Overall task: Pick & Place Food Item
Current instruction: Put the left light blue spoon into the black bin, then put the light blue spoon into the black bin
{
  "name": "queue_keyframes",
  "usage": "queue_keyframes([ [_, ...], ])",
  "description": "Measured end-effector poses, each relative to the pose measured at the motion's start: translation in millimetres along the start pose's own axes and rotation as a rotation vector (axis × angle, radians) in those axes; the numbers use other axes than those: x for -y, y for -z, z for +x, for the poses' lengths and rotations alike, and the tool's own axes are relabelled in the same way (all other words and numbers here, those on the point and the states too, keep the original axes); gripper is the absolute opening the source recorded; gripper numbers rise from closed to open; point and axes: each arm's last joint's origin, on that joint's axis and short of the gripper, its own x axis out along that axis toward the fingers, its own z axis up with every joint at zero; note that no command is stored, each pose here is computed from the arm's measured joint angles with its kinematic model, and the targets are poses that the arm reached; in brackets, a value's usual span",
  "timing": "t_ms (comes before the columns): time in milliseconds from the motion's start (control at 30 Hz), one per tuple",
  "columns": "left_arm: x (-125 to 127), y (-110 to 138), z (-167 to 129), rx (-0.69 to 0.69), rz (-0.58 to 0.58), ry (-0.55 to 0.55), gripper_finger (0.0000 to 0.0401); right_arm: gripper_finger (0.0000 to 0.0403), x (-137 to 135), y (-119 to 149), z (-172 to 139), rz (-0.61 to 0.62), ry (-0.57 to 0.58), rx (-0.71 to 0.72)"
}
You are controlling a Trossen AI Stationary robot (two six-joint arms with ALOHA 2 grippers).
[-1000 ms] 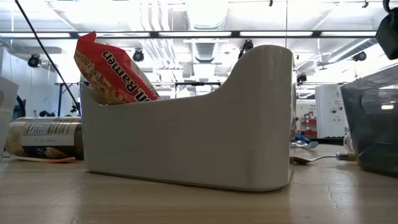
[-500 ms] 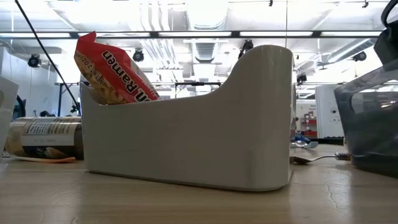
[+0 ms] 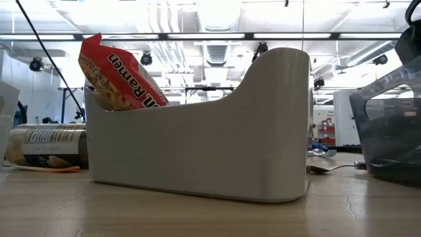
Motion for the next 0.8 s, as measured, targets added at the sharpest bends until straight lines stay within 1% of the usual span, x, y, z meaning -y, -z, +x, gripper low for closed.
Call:
queue_keyframes([
  [133,-0.4,0.3,0.0,-0.003,0.003,-0.003,0.0340,0.0062,-0.1,-0.1,0.0,0.000,-0.001,0.001],
  [200,-0.7,0.6,0.0,-0.005,0.006,-0.006,0.0340,0.0068,-0.1,-0.1,0.0,0.000,-0.001,0.003],
  [267,-1.1,0.9,0.0,-0.008,0.009,-0.009,0.0340,0.0085,-0.4,-0.3,0.0,0.000,-0.003,0.007],
  [467,-1.4,1.1,0.0,-0.010,0.012,-0.012,0.0340,0.0155,-0.9,-0.6,0.8,0.010,-0.009,0.002],
  [567,-1.5,1.4,0.0,-0.015,0.014,-0.011,0.0340,0.0182,-1.0,-0.4,0.8,0.010,-0.011,-0.003],
  [667,-1.6,1.6,0.0,-0.018,0.015,-0.011,0.0340,0.0201,-1.0,-0.2,0.8,0.010,-0.012,-0.009],
  [800,-1.7,1.6,0.0,-0.019,0.016,-0.012,0.0340,0.0215,-1.8,0.4,0.5,0.007,-0.023,-0.032],
])
